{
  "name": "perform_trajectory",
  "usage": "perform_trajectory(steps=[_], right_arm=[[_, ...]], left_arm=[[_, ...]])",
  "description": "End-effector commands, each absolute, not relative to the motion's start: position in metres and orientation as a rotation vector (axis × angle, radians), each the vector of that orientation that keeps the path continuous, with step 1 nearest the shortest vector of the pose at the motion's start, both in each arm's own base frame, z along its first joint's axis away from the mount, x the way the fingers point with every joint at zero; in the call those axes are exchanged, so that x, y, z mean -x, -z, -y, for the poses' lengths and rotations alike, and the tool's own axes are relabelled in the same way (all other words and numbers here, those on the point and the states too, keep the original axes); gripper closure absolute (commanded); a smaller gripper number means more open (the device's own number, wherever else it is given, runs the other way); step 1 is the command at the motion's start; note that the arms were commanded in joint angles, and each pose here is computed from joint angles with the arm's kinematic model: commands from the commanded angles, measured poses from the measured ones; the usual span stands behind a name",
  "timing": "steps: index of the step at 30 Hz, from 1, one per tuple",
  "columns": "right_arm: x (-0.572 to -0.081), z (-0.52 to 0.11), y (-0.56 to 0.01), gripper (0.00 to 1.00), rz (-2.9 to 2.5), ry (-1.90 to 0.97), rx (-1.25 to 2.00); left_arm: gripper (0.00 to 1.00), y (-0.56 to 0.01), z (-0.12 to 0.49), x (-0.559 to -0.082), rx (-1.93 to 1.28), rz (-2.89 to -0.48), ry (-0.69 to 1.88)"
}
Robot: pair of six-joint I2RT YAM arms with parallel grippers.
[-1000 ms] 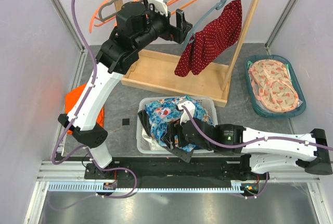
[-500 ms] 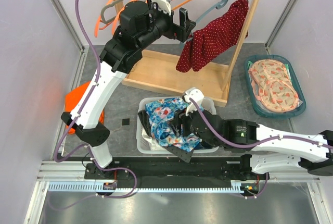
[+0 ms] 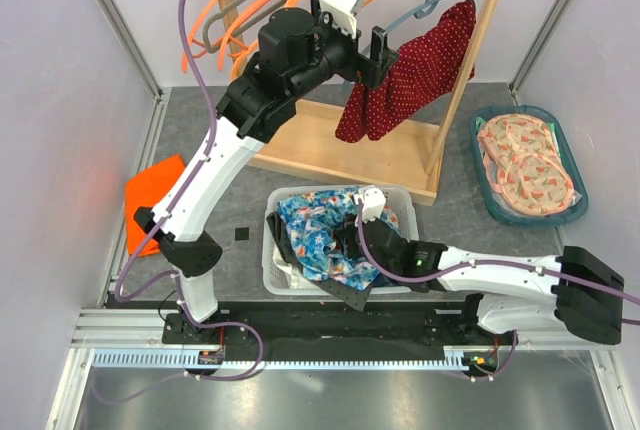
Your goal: Remove the skirt from the hanger
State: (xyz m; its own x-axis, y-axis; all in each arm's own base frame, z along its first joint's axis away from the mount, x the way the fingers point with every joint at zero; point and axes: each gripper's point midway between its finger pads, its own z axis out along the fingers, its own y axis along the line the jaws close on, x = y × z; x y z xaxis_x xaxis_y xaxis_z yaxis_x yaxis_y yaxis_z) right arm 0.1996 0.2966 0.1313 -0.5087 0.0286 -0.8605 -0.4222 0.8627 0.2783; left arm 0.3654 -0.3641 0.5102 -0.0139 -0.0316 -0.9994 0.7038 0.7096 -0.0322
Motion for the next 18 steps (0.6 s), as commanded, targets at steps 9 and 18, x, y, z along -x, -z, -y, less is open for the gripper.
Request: perform_trajectory(steps=[9, 18], right_arm=[[-0.167, -0.306, -0.173, 0.48, -1.983, -0.889, 0.243], [-0.166, -0.272, -0.221, 0.48, -1.903, -0.868, 0.205]], left_arm=[[0.01, -0.482, 0.383, -0.412, -0.645, -1.452, 0.526], [0.98, -0.491, 0.381, -0.410, -0.651, -1.434, 0.576]])
